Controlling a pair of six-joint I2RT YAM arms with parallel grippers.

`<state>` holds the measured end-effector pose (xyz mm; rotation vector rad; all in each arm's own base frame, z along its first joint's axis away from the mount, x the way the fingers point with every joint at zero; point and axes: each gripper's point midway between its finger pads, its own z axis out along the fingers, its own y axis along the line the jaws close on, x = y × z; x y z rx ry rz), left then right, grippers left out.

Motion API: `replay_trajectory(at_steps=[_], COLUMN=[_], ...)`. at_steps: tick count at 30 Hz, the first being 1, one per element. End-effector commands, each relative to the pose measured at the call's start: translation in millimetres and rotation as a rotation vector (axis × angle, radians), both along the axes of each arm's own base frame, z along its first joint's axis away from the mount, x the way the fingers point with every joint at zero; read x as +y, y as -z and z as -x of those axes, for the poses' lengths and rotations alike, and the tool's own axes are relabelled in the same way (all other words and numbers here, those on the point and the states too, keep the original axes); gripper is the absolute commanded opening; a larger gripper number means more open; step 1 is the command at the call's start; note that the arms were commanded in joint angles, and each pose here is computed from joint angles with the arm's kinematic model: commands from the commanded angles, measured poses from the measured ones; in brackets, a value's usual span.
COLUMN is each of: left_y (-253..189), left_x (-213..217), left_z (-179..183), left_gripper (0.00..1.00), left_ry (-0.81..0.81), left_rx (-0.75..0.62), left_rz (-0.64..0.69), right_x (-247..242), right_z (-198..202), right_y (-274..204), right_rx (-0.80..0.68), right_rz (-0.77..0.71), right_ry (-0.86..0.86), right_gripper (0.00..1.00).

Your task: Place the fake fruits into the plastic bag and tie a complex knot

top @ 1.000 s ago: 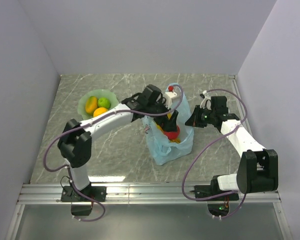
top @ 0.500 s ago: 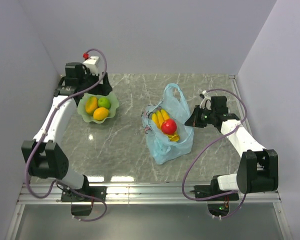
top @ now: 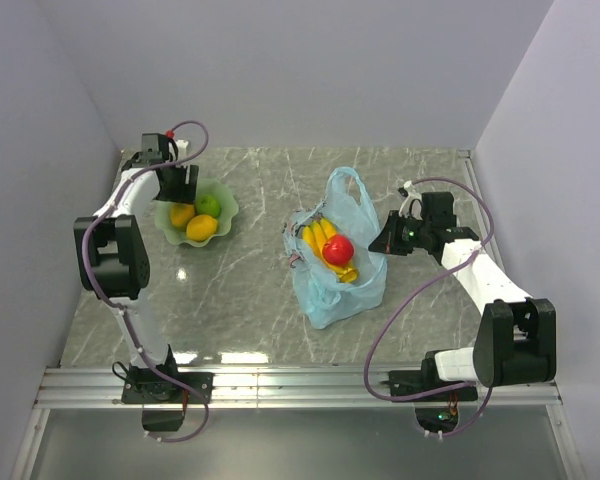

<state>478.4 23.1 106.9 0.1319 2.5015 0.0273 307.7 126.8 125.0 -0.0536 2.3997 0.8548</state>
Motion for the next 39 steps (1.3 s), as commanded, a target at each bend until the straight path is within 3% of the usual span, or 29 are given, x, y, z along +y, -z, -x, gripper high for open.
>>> replay_trajectory(at_steps=[1,10,13,15,19,23,27,28,34,39], left_y=[-7,44,49,40,-1,-84,-145,-158,-222,-217], left_x=[7,8,7,5,4,-4,-49,-76,-213,-332], left_z=[-7,4,4,1,-7,-17,-9,-1,57,122], left_gripper=[0.76,0.79,0.76,0.72,0.49,0.37,0.37,0.38,0.36,0.35], left_ry=[0.015,0.024,0.018,0.016,0.001,0.027,0.210,0.310,0.662,0.851], left_rx=[-0.008,0.108,0.116,0.097,0.020,-0.151,-0.297,-0.324,-0.519,-0.481], left_rz=[-0.058,-0.056,-0.050,-0.042,-0.029,-0.005,0.153,0.252,0.442,0.597], right_x=[-2,-5,-5,-5,-5,-4,-4,-3,-5,-3], right_z=[-4,-7,-7,-6,-5,-3,-6,-6,-10,-14], right_y=[-5,-1,0,0,0,1,-2,-3,-7,-6], right_rx=[-0.042,-0.029,-0.026,-0.025,-0.023,-0.014,-0.020,-0.017,-0.022,-0.005], right_rz=[0.002,-0.002,-0.004,-0.007,-0.010,-0.018,-0.024,-0.026,-0.033,-0.053], right_ry=[-0.003,0.003,0.004,0.002,-0.002,-0.002,0.005,0.007,0.031,0.039], right_gripper=[0.00,0.00,0.00,0.00,0.00,0.00,0.00,0.00,0.00,0.00])
